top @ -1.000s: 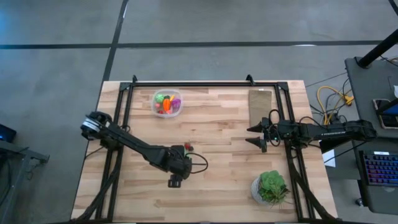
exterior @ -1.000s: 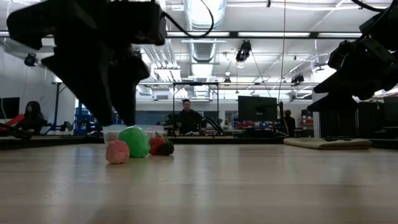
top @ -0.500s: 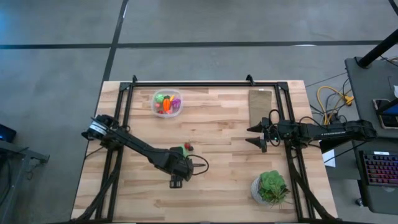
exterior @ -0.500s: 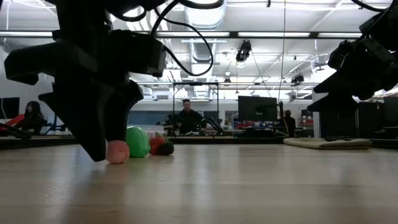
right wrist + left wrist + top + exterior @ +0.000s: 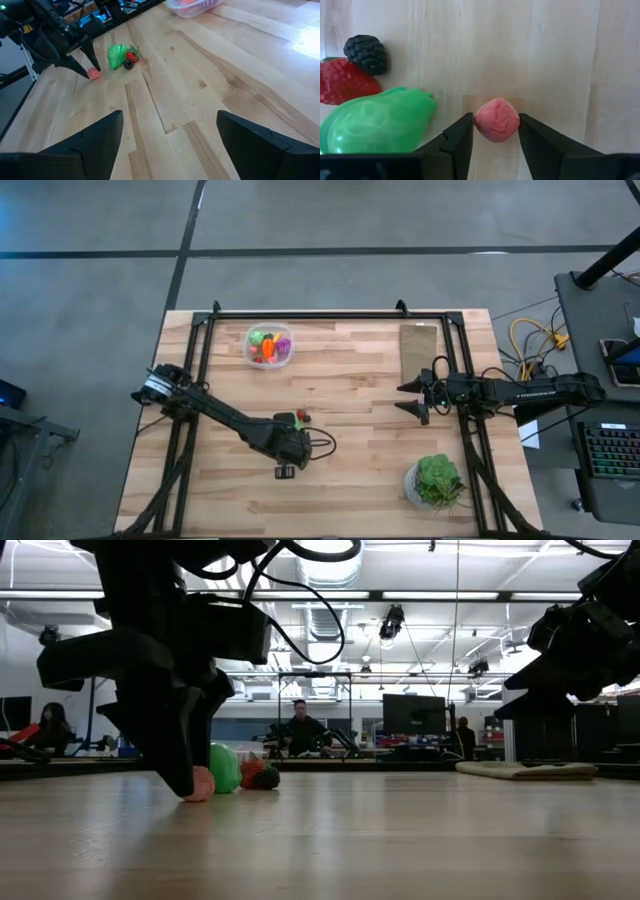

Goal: Pick and placing Produce into tupperware
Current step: Put the peach into the transparent bin, then put the pear into the transparent bin

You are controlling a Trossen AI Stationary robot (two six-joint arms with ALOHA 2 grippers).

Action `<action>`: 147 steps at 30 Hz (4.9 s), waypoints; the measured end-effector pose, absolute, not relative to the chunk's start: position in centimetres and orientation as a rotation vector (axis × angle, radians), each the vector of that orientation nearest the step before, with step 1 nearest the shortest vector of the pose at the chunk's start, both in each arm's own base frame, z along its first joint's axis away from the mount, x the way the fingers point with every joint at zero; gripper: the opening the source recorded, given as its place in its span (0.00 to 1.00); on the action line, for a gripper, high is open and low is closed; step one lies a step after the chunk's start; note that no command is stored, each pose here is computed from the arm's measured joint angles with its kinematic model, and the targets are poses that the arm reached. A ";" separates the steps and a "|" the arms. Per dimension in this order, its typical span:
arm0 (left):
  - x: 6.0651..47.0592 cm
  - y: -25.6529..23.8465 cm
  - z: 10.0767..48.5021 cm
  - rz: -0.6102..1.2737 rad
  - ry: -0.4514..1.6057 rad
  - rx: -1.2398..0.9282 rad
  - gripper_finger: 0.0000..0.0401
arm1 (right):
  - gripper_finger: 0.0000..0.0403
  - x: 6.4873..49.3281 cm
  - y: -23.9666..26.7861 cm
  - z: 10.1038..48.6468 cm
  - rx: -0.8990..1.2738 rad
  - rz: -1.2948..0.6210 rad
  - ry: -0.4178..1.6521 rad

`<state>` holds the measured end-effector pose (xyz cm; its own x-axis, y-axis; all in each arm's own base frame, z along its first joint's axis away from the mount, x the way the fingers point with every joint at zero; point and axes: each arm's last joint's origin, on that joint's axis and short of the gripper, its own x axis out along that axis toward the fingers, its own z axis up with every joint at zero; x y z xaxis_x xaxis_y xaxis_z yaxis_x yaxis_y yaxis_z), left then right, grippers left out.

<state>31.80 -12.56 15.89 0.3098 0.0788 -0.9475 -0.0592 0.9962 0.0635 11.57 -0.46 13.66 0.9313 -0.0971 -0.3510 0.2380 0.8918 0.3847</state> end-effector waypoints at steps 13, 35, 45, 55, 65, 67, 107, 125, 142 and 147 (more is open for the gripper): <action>31.0 -11.8 18.1 0.098 1.255 0.009 0.30 | 0.78 11.6 -0.5 13.7 0.437 -0.177 0.331; 24.2 4.8 28.9 0.824 0.980 -0.426 0.23 | 0.78 11.6 -0.5 13.7 0.437 -0.177 0.331; 21.4 14.1 27.7 0.984 1.041 -0.592 0.23 | 0.78 11.6 -0.5 13.7 0.437 -0.177 0.332; 21.4 19.8 23.1 0.987 1.125 -0.805 0.23 | 0.78 11.6 -0.5 13.7 0.437 -0.177 0.331; 23.2 21.5 18.1 0.908 1.281 -0.782 0.24 | 0.78 11.6 -0.5 13.7 0.437 -0.177 0.331; 23.4 21.6 17.9 0.911 1.277 -0.777 0.27 | 0.78 11.6 -0.5 13.7 0.437 -0.177 0.331; 27.7 2.8 27.8 0.072 1.039 -0.151 0.55 | 0.78 11.6 -0.5 13.7 0.437 -0.177 0.331; 30.6 -4.8 22.4 -0.003 1.221 0.104 0.55 | 0.78 11.6 -0.5 13.7 0.437 -0.177 0.331; 31.4 -4.8 20.6 0.119 1.262 0.035 0.55 | 0.78 11.6 -0.5 13.7 0.437 -0.177 0.331; 31.7 -4.8 22.2 0.118 1.199 0.027 0.55 | 0.78 11.6 -0.5 13.7 0.437 -0.177 0.331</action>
